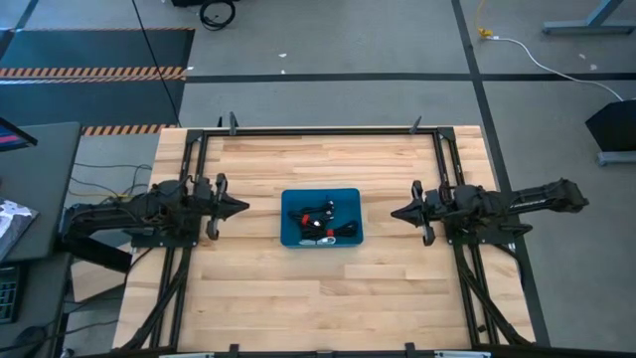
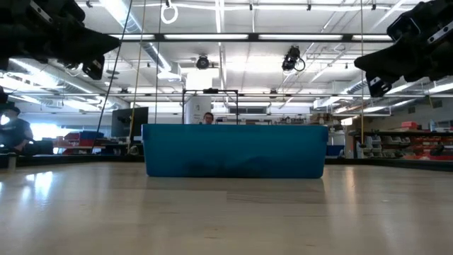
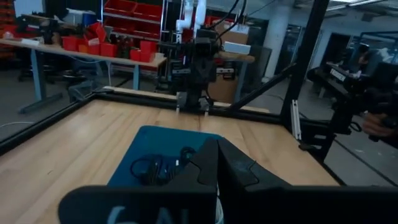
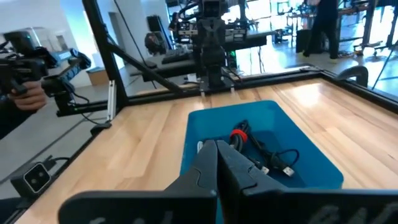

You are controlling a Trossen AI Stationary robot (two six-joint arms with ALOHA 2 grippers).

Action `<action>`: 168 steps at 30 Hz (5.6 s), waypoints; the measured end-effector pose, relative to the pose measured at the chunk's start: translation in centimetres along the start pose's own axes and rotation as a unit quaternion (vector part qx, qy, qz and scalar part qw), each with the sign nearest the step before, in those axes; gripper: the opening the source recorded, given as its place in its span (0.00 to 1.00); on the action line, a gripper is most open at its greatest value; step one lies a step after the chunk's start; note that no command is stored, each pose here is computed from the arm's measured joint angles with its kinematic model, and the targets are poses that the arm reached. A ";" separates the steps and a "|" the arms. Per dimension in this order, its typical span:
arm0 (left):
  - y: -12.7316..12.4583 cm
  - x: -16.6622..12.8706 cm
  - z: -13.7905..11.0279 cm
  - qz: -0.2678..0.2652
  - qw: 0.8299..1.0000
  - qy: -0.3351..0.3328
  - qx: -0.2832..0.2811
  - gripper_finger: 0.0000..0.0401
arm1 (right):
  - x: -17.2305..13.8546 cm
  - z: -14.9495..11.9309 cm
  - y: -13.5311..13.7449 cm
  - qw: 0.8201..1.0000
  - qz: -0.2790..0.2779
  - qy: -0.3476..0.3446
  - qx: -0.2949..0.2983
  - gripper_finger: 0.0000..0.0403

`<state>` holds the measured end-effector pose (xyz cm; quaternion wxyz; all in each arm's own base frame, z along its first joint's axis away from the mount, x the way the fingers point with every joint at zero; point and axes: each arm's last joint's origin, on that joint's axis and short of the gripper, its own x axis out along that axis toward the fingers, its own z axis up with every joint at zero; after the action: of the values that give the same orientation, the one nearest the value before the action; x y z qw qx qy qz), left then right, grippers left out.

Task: Pick and place USB-C Cables
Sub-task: Return to Home Position

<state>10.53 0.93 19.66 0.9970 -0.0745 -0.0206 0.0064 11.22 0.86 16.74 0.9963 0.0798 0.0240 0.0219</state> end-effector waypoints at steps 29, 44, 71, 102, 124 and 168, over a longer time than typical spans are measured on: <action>-0.1 -0.9 -1.6 0.018 0.998 -0.058 0.030 0.01 | -1.5 0.1 -0.1 1.000 -0.021 -0.023 -0.003 0.00; 0.1 -0.8 -2.9 0.031 0.998 0.007 0.055 0.02 | -1.5 0.0 -0.1 1.000 -0.021 -0.019 -0.008 0.01; 0.1 -0.8 -2.4 0.027 0.998 -0.017 0.056 0.05 | -1.5 0.0 -0.1 1.000 -0.022 -0.019 -0.008 0.03; 0.1 -0.8 -2.5 0.027 0.998 -0.017 0.056 0.06 | -1.5 0.0 -0.1 1.000 -0.021 -0.019 -0.008 0.03; 0.1 -0.8 -2.5 0.027 0.998 -0.016 0.056 0.06 | -1.5 0.0 -0.1 1.000 -0.021 -0.019 -0.008 0.03; 0.1 -0.8 -2.5 0.027 0.998 -0.016 0.056 0.06 | -1.5 0.0 -0.1 1.000 -0.021 -0.019 -0.007 0.04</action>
<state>9.81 0.62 17.19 0.9986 -0.0192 -0.0344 0.0359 9.76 0.71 16.81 0.9974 0.0724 0.0064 -0.0003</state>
